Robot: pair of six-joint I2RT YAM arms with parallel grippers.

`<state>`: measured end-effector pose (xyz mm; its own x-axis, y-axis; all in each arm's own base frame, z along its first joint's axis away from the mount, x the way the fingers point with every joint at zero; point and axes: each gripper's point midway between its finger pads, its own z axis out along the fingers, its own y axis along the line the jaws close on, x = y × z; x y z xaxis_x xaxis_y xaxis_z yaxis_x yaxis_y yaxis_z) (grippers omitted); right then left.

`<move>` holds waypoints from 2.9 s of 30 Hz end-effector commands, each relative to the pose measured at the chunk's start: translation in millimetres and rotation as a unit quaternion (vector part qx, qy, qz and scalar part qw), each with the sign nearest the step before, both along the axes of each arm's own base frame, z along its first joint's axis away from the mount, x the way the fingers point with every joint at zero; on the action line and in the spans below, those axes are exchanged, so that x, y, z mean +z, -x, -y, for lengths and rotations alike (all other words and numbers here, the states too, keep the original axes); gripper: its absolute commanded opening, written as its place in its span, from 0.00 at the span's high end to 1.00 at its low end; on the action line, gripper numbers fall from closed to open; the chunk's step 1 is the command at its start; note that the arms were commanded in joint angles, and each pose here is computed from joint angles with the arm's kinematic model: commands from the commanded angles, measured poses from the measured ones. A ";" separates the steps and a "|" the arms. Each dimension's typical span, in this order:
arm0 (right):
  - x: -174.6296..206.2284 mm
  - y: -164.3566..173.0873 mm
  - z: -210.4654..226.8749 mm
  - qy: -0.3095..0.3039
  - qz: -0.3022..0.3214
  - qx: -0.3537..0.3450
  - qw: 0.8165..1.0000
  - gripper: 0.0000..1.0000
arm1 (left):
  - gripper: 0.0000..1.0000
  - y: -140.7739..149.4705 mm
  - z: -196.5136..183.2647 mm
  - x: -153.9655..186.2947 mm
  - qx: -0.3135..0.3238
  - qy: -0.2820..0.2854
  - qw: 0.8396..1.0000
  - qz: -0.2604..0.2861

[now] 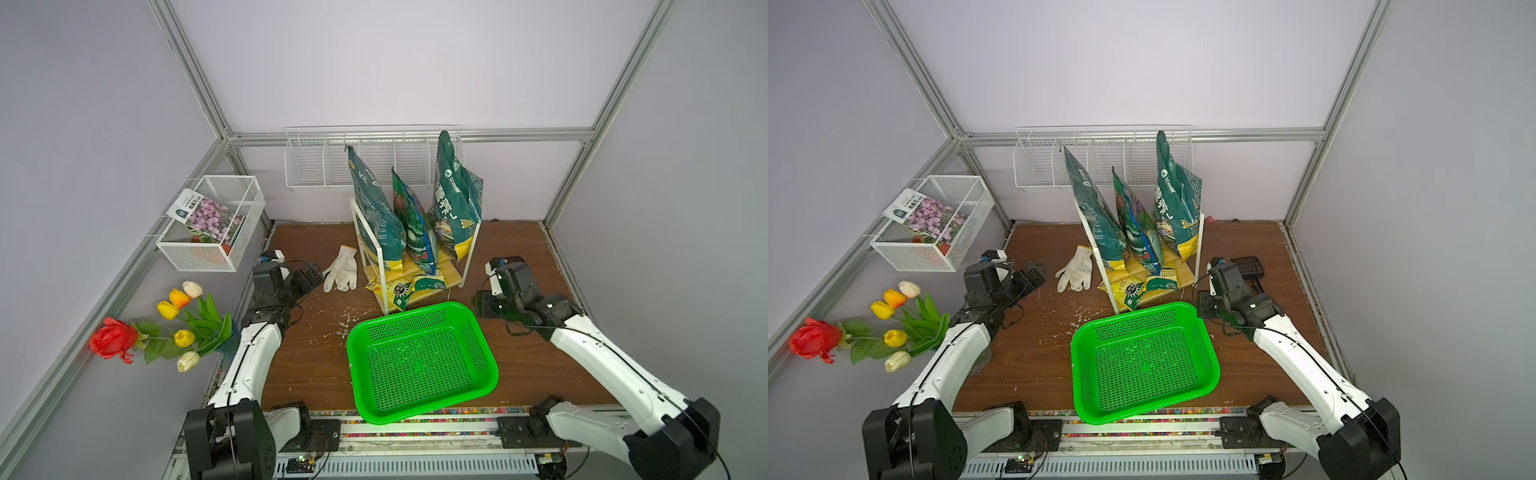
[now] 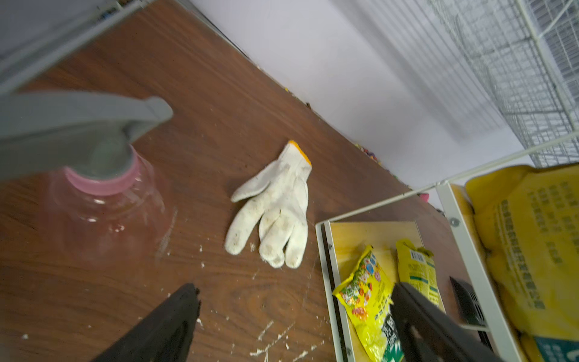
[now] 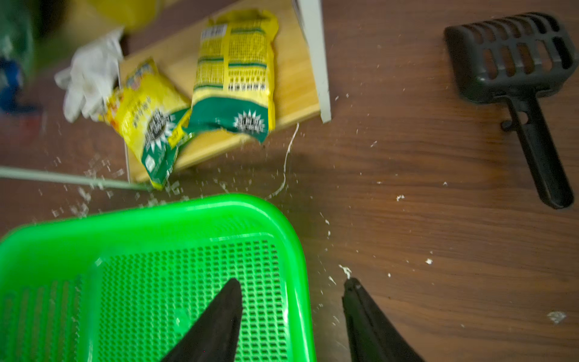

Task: Take down the fertilizer bag from the shelf
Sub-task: Move the storage box to the center of the board, then pick up the fertilizer bag from the shelf.

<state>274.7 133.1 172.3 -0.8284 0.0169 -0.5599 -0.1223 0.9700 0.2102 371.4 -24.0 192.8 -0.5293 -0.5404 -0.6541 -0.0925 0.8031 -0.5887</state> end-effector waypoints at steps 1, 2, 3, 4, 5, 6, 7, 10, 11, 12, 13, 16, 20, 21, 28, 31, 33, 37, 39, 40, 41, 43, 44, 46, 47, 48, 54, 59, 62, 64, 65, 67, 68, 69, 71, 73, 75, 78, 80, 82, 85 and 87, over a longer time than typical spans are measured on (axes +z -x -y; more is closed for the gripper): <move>-30.6 25.3 -4.2 -0.011 -0.068 0.002 0.998 0.56 | 0.00 -0.5 14.3 4.0 -0.040 0.015 0.999 0.009; -36.2 26.8 -6.6 -0.011 -0.076 0.005 0.997 0.56 | 0.00 -1.1 11.7 3.0 -0.033 0.011 0.999 0.004; -42.0 28.3 -8.8 -0.008 -0.083 0.008 0.996 0.57 | 0.00 -0.9 9.8 2.8 -0.030 0.007 1.000 0.001; -47.5 30.1 -8.9 -0.003 -0.092 0.009 0.996 0.58 | 0.00 -0.1 10.6 4.4 -0.032 0.007 0.999 0.003; -51.2 32.0 -8.3 0.001 -0.100 0.008 0.995 0.58 | 0.00 0.8 10.9 4.5 -0.032 0.007 0.999 0.004; -55.3 33.6 -8.1 0.004 -0.110 0.008 0.994 0.58 | 0.00 1.9 10.9 4.2 -0.032 0.008 0.999 0.005; -59.0 34.7 -8.4 0.006 -0.116 0.009 0.993 0.57 | 0.00 2.8 10.9 4.7 -0.031 0.009 0.999 0.008; -68.1 35.1 -10.8 0.009 -0.123 0.014 0.992 0.58 | 0.00 2.7 12.4 6.0 -0.033 0.013 0.999 0.012; -70.3 35.0 -9.9 0.012 -0.124 0.013 0.992 0.58 | 0.00 2.5 13.1 6.5 -0.035 0.014 0.999 0.012; -73.2 34.7 -8.4 0.016 -0.125 0.011 0.992 0.58 | 0.00 2.4 13.5 6.3 -0.036 0.016 0.999 0.012; -75.6 34.7 -7.8 0.018 -0.125 0.010 0.992 0.58 | 0.00 2.5 13.7 5.4 -0.036 0.017 0.999 0.010; -82.0 33.7 -3.2 0.034 -0.123 0.008 0.992 0.62 | 0.00 2.7 14.0 5.8 -0.037 0.018 0.999 0.012; -85.6 29.1 0.2 0.052 -0.116 0.013 0.992 0.71 | 0.00 2.7 14.5 5.3 -0.038 0.019 0.999 0.012; -85.6 27.5 0.7 0.058 -0.113 0.015 0.992 0.76 | 0.00 2.6 14.9 6.0 -0.038 0.020 0.999 0.013; -74.3 14.7 15.7 0.131 -0.102 0.030 0.986 0.83 | 0.00 2.7 15.5 6.6 -0.040 0.020 0.999 0.015; -70.0 6.1 20.5 0.165 -0.098 0.055 0.980 0.83 | 0.00 2.9 15.7 7.1 -0.040 0.021 0.999 0.015; -69.1 -1.1 24.5 0.175 -0.097 0.064 0.978 0.83 | 0.00 3.0 15.6 7.8 -0.041 0.021 0.999 0.017; -70.2 -15.5 40.7 0.167 -0.106 0.056 0.979 0.81 | 0.00 4.4 16.1 9.2 -0.041 0.021 0.999 0.019; -70.7 -19.8 51.4 0.169 -0.110 0.048 0.978 0.81 | 0.00 5.0 15.6 10.0 -0.040 0.020 0.999 0.021; -71.1 -22.1 57.9 0.175 -0.112 0.043 0.977 0.80 | 0.00 4.7 15.8 10.5 -0.041 0.019 0.999 0.022; -70.9 -23.8 62.7 0.176 -0.114 0.039 0.977 0.80 | 0.00 4.7 15.5 10.6 -0.040 0.019 0.999 0.022; -71.4 -27.8 66.9 0.167 -0.119 0.037 0.978 0.78 | 0.00 4.5 15.5 10.0 -0.040 0.020 0.999 0.021; -72.2 -29.1 66.7 0.163 -0.121 0.039 0.978 0.77 | 0.00 4.2 15.3 9.2 -0.040 0.020 0.999 0.020; -72.3 -33.1 65.8 0.164 -0.121 0.041 0.978 0.74 | 0.00 3.9 16.2 8.8 -0.041 0.022 0.999 0.019; -72.1 -34.8 66.1 0.167 -0.120 0.040 0.978 0.72 | 0.00 4.1 16.4 8.8 -0.042 0.023 0.999 0.018; -70.5 -37.3 66.2 0.167 -0.117 0.037 0.978 0.70 | 0.00 4.4 16.2 8.9 -0.042 0.022 0.999 0.019; -28.5 -50.7 52.7 0.127 -0.075 0.035 0.988 0.42 | 0.00 6.4 16.4 10.8 -0.042 0.018 0.999 0.021; 42.2 -58.5 50.9 0.114 -0.004 0.004 0.994 0.38 | 0.00 6.2 19.6 11.5 -0.050 0.023 0.998 0.020; 87.8 -59.4 49.1 0.117 0.058 -0.011 0.991 0.37 | 0.00 6.6 22.3 13.6 -0.055 0.025 0.998 0.023; 120.9 -57.8 45.1 0.120 0.107 -0.018 0.987 0.34 | 0.00 7.4 24.9 15.0 -0.060 0.025 0.998 0.025; 133.7 -56.6 42.3 0.117 0.124 -0.019 0.985 0.34 | 0.00 7.6 25.7 15.5 -0.061 0.025 0.998 0.026; 162.3 -53.0 36.4 0.098 0.157 -0.021 0.983 0.33 | 0.00 8.0 27.4 15.5 -0.064 0.025 0.997 0.026; 174.2 -51.5 32.9 0.086 0.171 -0.020 0.981 0.33 | 0.00 8.1 28.4 16.0 -0.065 0.027 0.997 0.026; 189.3 -49.3 28.5 0.071 0.190 -0.018 0.979 0.32 | 0.00 8.0 28.9 16.5 -0.067 0.027 0.997 0.028; 209.9 -46.0 18.9 0.050 0.217 -0.008 0.975 0.32 | 0.00 7.7 29.7 16.5 -0.068 0.030 0.997 0.027; 235.4 -40.4 9.0 0.029 0.250 0.003 0.968 0.32 | 0.00 8.1 30.7 16.7 -0.070 0.030 0.997 0.028; 256.5 -34.0 1.9 0.014 0.279 0.012 0.960 0.32 | 0.00 8.5 30.5 17.9 -0.070 0.029 0.997 0.030; 286.1 -28.2 -10.2 -0.020 0.319 0.032 0.947 0.30 | 0.00 8.6 30.3 18.0 -0.070 0.028 0.997 0.030; 302.2 -29.0 -18.8 -0.039 0.334 0.047 0.940 0.29 | 0.00 8.1 30.5 17.4 -0.070 0.029 0.997 0.029; 314.5 -32.6 -30.7 -0.050 0.344 0.068 0.935 0.25 | 0.00 7.8 31.1 16.6 -0.072 0.031 0.997 0.028; 322.1 -42.5 -52.7 -0.057 0.352 0.108 0.928 0.23 | 0.00 7.7 31.8 18.1 -0.074 0.031 0.996 0.029; 322.9 -51.1 -64.4 -0.055 0.358 0.123 0.924 0.21 | 0.00 7.9 31.9 18.6 -0.074 0.031 0.996 0.030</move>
<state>313.7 170.9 497.5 -0.2518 0.0091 -0.9677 -0.4035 0.9079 0.1136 364.5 -51.4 204.4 -0.5770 -0.5079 -0.6396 0.0261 0.7712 -0.6360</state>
